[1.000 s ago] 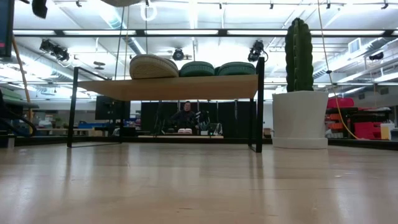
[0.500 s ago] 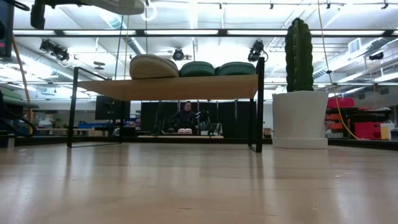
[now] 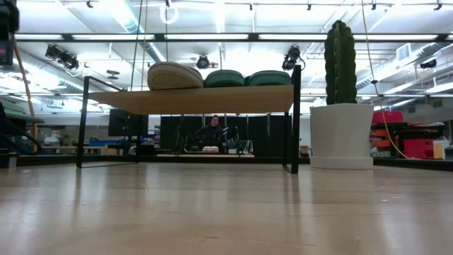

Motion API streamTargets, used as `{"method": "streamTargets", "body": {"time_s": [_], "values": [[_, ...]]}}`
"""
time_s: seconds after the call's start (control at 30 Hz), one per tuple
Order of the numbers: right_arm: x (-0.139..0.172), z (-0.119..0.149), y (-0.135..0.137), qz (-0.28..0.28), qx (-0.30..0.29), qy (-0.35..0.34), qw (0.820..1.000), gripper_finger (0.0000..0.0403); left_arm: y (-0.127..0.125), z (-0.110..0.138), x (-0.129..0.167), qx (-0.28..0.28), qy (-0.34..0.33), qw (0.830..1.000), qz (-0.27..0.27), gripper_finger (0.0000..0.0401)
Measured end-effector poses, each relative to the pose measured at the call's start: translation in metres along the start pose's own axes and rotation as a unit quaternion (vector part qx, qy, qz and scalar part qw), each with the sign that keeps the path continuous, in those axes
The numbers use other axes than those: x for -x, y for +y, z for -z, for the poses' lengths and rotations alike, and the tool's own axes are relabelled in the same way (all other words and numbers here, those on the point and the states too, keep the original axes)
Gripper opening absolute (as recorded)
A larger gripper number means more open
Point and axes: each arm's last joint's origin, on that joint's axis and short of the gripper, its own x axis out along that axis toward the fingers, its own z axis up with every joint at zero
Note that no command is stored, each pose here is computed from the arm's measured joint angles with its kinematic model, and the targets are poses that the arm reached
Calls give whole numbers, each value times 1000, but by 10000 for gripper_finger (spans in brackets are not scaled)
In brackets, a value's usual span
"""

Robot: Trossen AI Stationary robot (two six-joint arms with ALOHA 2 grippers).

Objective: Pick and place slides into the shelf
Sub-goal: Put the gray slide on the shelf

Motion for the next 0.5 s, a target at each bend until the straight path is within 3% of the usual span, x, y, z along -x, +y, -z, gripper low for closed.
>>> {"method": "streamTargets", "body": {"time_s": [0.17,0.3,0.4,0.5], "values": [[-2,-2,-1,-2,-2,9,1000,113,-36,-23,-26,-45,-30,997,58,35],[-2,-1,-1,-3,-2,12,1000,113,-57,-21,-59,-62,-16,994,87,35],[-1,-1,0,-6,-2,16,1000,113,-63,-14,-89,-66,8,991,117,35],[-1,0,0,-9,-3,21,1000,113,-60,-12,-121,-29,35,988,146,35]]}}
